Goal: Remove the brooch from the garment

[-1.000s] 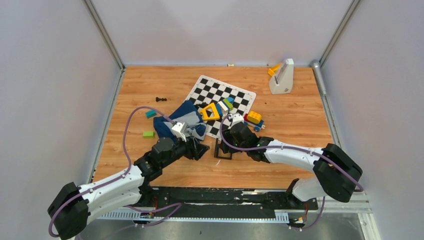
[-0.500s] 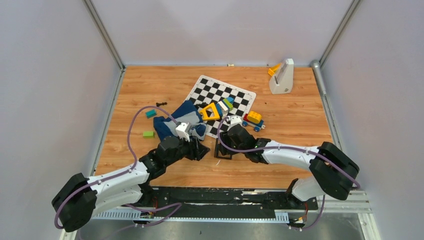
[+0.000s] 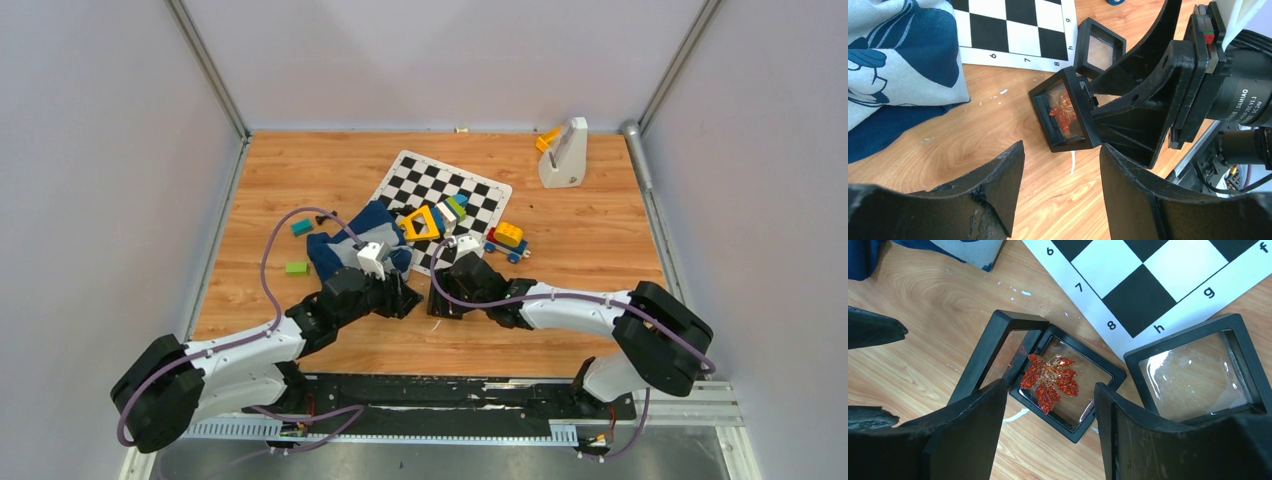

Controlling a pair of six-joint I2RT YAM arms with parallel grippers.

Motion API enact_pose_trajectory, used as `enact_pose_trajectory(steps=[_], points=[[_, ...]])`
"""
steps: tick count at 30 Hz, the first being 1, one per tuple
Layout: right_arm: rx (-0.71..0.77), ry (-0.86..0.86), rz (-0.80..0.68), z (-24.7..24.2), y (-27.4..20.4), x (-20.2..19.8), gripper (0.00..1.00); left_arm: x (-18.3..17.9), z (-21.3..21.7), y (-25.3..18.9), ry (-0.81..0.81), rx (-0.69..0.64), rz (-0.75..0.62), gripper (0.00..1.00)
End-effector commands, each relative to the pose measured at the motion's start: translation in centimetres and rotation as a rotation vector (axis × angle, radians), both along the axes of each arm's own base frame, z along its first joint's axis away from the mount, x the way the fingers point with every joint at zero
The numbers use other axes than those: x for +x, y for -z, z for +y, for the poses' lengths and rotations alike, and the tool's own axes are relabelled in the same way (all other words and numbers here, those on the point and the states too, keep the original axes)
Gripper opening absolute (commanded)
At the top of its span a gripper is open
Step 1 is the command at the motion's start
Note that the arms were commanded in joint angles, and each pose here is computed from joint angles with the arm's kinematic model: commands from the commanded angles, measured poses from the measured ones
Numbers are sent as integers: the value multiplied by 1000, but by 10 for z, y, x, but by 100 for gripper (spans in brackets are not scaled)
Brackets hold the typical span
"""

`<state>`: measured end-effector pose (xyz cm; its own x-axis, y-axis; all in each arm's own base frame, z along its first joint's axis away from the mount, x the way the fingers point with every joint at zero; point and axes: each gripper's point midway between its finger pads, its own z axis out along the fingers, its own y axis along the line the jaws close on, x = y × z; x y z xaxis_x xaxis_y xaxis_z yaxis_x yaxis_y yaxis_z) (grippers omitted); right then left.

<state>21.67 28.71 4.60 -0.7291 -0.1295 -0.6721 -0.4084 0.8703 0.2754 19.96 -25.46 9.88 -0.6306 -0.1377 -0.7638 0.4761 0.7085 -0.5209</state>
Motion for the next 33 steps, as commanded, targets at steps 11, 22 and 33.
enact_pose_trajectory(steps=[11,22,33], points=[[93,61,-123,-13,-53,6,67,11,-23,-11,44,-29,-9,51],[149,112,-19,-43,-43,-11,41,20,-41,-5,75,-26,18,34],[80,190,119,-49,2,-8,19,17,-71,3,210,-18,69,12]])
